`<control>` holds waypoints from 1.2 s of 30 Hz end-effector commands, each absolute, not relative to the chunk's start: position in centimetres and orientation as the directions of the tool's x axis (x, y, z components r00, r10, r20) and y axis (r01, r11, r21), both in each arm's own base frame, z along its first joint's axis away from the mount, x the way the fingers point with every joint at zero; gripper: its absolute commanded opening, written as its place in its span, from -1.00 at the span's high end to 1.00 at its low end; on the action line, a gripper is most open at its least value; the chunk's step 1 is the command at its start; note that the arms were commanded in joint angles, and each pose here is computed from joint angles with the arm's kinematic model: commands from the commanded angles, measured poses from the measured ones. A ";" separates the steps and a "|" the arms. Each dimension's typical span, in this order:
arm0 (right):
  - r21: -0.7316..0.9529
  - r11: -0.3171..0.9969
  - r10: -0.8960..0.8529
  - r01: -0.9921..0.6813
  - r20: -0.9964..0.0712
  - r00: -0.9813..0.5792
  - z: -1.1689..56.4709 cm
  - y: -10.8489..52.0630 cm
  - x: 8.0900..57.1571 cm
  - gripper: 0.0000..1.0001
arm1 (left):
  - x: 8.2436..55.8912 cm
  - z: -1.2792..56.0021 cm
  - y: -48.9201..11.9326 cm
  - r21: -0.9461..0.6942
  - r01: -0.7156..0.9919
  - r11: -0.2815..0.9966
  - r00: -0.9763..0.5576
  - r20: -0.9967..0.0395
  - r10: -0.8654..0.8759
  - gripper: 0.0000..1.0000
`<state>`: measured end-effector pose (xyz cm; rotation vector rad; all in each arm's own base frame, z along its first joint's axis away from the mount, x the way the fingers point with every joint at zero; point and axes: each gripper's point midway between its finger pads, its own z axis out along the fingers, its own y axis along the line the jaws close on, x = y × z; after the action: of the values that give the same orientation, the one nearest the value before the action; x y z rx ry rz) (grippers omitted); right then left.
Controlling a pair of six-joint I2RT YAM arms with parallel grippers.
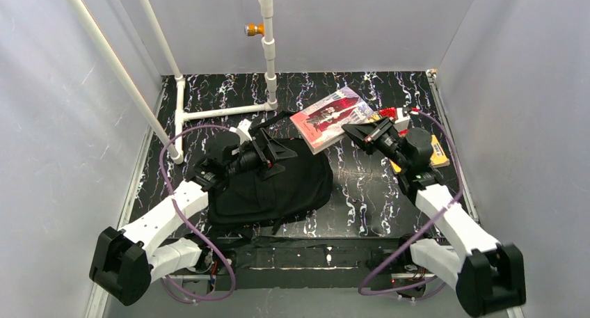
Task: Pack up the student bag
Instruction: Pick up the book from the center of the board, then place the book in the student bag.
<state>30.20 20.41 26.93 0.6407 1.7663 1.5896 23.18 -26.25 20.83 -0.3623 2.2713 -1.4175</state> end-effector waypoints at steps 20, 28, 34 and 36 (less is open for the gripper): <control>0.991 0.038 0.610 -0.126 -0.122 -0.783 29.6 21.0 23.2 0.97 | 25.7 29.3 -27.0 -0.995 0.058 0.075 -0.713 -0.094 -0.695 -0.83; 0.989 0.070 0.630 -0.130 -0.145 -0.763 29.5 20.7 23.5 0.97 | 25.5 28.8 -24.2 -0.991 0.054 0.122 -0.604 -0.130 -0.787 -0.96; 0.986 0.073 0.622 -0.147 -0.161 -0.767 30.5 20.8 23.4 0.97 | 25.3 27.2 -24.8 -0.980 -0.021 0.197 -0.644 -0.137 -0.752 -0.92; 0.986 0.072 0.621 -0.150 -0.162 -0.767 30.6 20.8 23.4 0.97 | 25.3 26.9 -26.2 -0.982 -0.043 0.186 -0.696 -0.104 -0.711 -0.90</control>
<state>23.69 20.77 26.73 0.5841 1.8820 1.7254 25.19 -24.56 27.74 -0.7230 1.7985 -1.5452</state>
